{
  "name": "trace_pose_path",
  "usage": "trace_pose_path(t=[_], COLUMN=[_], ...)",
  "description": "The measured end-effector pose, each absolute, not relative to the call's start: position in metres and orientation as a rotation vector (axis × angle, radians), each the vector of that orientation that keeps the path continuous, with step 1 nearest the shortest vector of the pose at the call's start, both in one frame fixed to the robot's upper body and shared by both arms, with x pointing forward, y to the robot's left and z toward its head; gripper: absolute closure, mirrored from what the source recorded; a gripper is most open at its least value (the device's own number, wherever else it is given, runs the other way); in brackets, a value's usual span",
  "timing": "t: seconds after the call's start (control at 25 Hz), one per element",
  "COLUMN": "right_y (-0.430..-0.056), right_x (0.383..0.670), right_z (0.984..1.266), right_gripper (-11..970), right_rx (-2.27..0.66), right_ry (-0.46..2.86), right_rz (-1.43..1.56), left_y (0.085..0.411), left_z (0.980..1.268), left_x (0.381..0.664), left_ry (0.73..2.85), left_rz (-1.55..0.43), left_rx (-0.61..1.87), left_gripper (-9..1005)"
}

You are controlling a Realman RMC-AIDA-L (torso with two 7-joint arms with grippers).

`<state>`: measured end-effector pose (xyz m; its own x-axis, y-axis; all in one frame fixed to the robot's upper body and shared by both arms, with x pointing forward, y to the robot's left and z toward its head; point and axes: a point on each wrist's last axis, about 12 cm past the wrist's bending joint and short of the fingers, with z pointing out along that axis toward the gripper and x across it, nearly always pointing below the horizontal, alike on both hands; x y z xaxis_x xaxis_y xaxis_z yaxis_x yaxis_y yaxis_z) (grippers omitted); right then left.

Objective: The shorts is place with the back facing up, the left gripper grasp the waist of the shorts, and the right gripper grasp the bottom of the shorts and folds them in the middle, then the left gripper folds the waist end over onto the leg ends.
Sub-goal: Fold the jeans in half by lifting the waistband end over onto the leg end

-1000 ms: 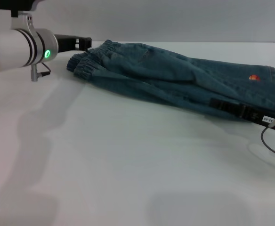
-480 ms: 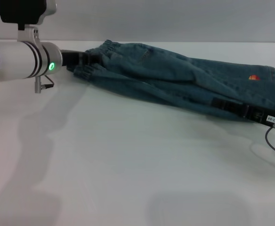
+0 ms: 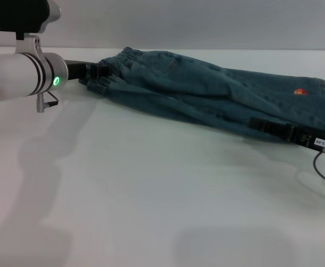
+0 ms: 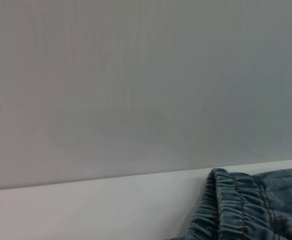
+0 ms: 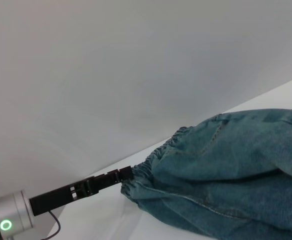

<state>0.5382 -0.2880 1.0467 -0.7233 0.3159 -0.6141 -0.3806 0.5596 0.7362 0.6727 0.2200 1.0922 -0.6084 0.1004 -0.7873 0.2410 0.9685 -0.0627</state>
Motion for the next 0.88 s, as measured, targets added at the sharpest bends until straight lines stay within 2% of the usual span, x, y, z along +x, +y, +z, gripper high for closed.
trace_pose_path(t=[0.88], right_y=[-0.286], right_x=[0.542], right_z=[1.049], right_gripper=[589], right_rx=[-0.068], right_ry=[2.057], right_rz=[1.205], left_y=[0.215], left_z=[1.082], left_x=[0.67], left_ry=[2.288], left_rz=[-0.203], left_rx=[0.266], left_gripper=[288])
